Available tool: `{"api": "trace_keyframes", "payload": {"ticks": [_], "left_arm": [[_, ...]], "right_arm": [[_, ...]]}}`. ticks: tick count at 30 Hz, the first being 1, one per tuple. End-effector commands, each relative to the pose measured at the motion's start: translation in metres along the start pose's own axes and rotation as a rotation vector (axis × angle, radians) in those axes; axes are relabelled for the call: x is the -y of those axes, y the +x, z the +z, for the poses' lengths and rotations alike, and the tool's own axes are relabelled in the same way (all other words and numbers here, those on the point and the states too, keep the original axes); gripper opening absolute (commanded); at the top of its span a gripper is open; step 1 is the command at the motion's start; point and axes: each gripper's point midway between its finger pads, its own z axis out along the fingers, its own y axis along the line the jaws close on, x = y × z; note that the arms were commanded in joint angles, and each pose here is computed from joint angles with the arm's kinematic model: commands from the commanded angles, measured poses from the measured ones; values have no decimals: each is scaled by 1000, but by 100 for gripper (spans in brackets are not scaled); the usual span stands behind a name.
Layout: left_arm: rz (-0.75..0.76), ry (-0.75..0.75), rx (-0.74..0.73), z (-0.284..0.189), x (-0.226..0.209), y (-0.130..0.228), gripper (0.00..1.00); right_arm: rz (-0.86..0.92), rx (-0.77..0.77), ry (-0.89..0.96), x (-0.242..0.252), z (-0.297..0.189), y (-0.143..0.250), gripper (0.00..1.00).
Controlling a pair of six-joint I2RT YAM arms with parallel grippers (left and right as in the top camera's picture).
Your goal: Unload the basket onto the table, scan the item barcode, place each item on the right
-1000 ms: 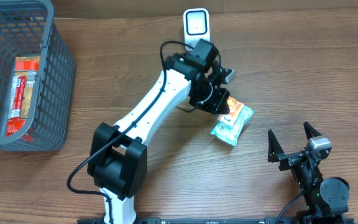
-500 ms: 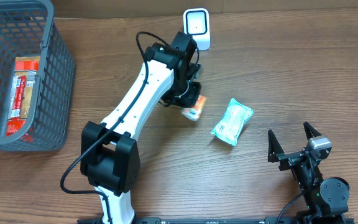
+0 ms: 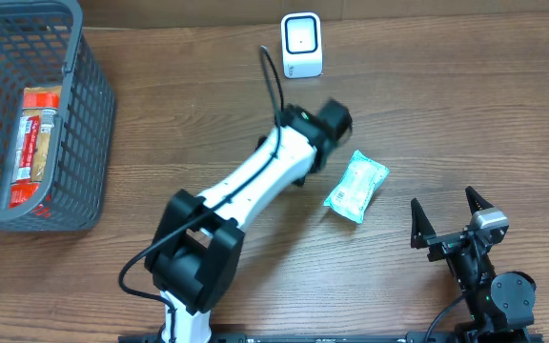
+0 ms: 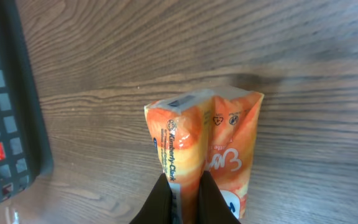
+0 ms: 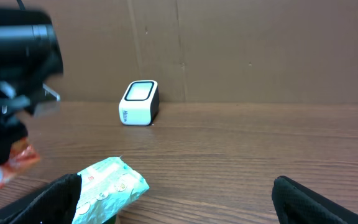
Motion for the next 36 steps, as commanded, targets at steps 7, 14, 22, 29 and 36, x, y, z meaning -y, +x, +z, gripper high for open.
{"api": "trace_keyframes", "payload": {"ticks": [7,14,22,29,36], "left_arm": [[-60,-108,57,25,-7,13,4],[-77,-2,22,26,13,16,4],[-62,-47,45,27,5,14,4],[-59,-1,23,28,14,17,5],[-59,14,14,28,17,19,4]], "right_arm": [[-4,4,7,2,0,2,100],[-4,4,7,2,0,2,100],[-4,4,7,2,0,2,100],[-4,4,7,2,0,2,100],[-4,4,7,2,0,2,100]]}}
